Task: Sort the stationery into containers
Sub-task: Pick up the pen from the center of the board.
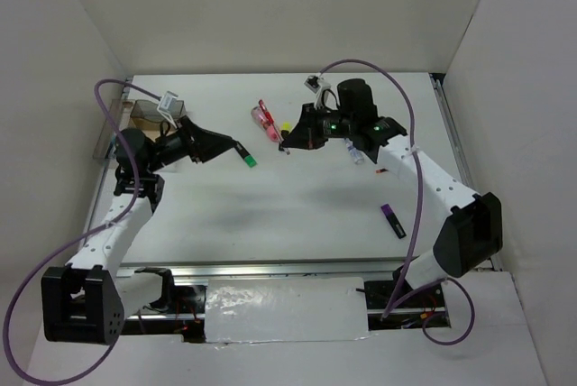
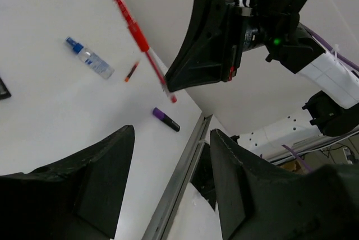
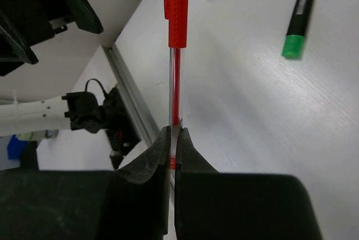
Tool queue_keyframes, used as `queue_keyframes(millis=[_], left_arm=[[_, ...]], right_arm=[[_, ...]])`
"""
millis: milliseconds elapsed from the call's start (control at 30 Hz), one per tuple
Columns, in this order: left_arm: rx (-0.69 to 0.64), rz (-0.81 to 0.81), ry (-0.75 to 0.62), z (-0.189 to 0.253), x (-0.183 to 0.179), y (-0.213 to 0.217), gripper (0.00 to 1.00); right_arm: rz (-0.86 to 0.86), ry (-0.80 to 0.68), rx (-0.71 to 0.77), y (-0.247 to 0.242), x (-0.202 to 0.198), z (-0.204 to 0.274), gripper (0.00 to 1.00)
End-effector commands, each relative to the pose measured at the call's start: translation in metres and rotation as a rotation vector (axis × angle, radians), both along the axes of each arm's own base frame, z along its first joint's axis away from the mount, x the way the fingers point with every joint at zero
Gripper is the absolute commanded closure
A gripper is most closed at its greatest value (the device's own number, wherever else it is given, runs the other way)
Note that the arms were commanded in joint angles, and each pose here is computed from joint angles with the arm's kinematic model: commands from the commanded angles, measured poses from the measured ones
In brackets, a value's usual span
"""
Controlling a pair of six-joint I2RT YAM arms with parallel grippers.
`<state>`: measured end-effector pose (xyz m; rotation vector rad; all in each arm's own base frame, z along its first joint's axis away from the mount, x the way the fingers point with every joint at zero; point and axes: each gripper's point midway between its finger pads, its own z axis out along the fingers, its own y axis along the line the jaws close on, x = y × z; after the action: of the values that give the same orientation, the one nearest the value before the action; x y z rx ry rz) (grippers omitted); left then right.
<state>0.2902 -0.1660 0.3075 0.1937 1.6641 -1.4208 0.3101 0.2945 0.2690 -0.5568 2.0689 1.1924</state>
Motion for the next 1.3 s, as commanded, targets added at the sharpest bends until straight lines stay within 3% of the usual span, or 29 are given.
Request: queue_keyframes(millis=[0, 400, 1033, 1200, 1267], left_arm=[[-0.102, 0.05, -0.135, 0.036, 0.005, -0.013, 0.32], [-0.081, 0.05, -0.004, 0.006, 0.031, -0.033, 0.41], [-0.174, -0.006, -0.026, 0.017, 0.022, -0.04, 0.57], [-0.163, -0.004, -0.016, 0.015, 0.024, -0.041, 0.72], [-0.141, 0.001, -0.028, 0.014, 0.026, -0.038, 0.84]], right_arm=[[0.107, 0.012, 0.11, 0.019, -0.018, 0.023, 1.0], [0.202, 0.071, 0.155, 0.053, -0.042, 0.037, 1.0], [0.239, 0.118, 0.181, 0.074, -0.044, 0.038, 1.0], [0.234, 0.129, 0.19, 0.074, -0.041, 0.037, 1.0], [0.228, 0.133, 0.187, 0.071, -0.039, 0.036, 0.72]])
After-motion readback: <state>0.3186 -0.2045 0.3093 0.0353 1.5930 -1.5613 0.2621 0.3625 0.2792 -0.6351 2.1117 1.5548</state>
